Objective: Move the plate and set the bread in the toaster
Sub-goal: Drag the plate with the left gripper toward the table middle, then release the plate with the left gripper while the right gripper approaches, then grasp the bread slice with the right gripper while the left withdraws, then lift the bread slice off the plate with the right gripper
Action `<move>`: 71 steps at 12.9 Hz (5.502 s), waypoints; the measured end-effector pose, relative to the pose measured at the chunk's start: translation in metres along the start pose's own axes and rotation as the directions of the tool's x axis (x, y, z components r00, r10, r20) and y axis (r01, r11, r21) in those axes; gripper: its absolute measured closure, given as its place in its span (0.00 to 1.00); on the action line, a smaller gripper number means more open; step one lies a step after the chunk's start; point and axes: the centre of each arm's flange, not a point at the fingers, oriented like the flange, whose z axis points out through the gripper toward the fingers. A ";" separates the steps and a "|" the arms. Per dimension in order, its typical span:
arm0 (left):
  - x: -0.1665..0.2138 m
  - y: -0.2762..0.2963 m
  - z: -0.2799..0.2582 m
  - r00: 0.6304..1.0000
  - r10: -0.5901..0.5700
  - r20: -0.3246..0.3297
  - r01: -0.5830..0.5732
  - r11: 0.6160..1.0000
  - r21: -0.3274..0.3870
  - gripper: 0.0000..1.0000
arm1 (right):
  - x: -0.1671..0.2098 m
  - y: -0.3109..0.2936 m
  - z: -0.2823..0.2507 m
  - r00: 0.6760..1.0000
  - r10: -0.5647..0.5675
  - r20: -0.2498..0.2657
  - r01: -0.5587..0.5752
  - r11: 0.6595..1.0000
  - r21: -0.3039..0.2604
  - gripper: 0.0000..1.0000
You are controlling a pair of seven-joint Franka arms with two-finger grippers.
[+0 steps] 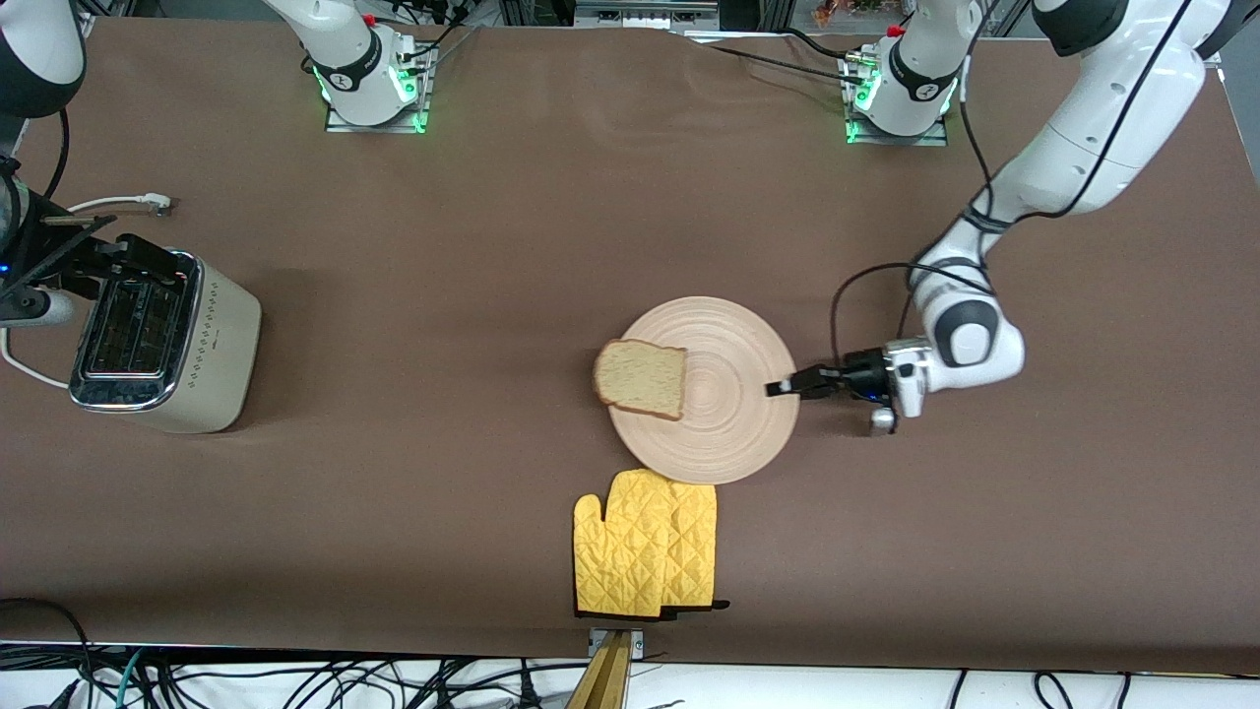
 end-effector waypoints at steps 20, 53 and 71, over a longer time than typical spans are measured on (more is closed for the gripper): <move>0.021 -0.029 -0.097 0.985 0.158 0.069 -0.168 0.972 0.164 0.00 | 0.046 -0.078 0.165 0.952 0.124 0.278 -0.238 0.874 0.423 0.00; 0.016 0.322 -0.298 0.995 0.085 0.048 -0.069 0.265 0.962 0.00 | 0.022 -0.314 0.374 0.966 0.159 0.203 -0.256 0.686 0.681 0.00; -0.007 0.361 -0.290 0.985 0.115 0.130 -0.159 0.301 0.940 0.00 | 0.017 -0.321 0.378 0.980 0.079 0.185 -0.189 0.674 0.714 0.94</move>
